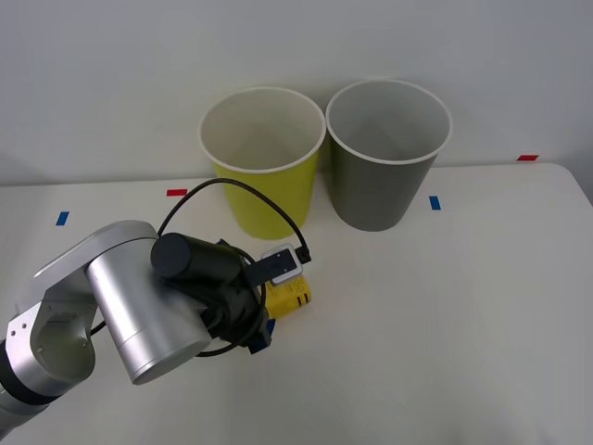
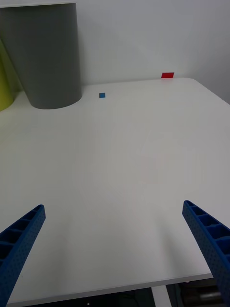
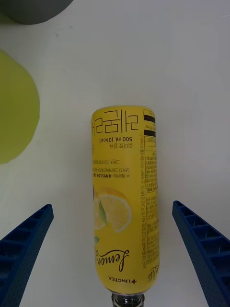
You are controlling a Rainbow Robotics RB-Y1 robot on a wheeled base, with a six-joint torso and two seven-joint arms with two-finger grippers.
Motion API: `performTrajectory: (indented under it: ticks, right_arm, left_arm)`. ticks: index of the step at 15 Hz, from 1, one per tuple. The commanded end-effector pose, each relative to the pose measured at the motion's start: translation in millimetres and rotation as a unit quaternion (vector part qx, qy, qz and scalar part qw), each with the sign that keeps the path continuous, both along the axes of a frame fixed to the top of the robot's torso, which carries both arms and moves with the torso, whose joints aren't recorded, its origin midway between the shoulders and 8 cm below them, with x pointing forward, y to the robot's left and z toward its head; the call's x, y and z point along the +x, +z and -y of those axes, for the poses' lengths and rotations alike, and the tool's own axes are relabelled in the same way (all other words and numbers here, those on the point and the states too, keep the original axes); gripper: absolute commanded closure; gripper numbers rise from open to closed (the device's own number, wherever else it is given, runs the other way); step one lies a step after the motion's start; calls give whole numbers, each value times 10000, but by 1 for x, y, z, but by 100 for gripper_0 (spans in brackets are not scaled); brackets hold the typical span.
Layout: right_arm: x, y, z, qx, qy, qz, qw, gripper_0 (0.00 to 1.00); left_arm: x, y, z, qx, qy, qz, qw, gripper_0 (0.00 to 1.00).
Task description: Put cans in the gray bin and PET bottles in the light green bin.
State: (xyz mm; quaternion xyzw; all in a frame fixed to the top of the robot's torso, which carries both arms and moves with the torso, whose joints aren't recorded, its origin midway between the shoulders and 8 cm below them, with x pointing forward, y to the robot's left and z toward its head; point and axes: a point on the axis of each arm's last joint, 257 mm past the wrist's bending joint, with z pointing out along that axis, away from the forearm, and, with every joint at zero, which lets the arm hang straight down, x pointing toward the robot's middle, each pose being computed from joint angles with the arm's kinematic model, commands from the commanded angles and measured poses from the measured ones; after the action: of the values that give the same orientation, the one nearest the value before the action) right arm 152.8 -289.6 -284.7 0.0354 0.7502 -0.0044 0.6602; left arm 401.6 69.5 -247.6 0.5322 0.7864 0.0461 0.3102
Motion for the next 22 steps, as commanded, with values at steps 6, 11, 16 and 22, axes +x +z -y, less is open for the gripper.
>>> performTrajectory:
  ticks: [6, 11, 16, 22]
  right_arm:
    - [0, 0, 0, 0, 0, 0, 10000, 0]
    - [0, 0, 0, 0, 0, 0, 10000, 0]
    - [0, 0, 0, 0, 0, 0, 10000, 0]
    - [0, 0, 0, 0, 0, 0, 10000, 0]
  left_arm:
    - [23, -13, 28, 316, -102, -335, 9989, 15]
    - [26, -25, 34, 563, -119, -560, 9968, 15]
    - [24, -29, 37, 675, -49, -635, 9957, 15]
    - [26, -46, 43, 779, 77, -777, 9939, 15]
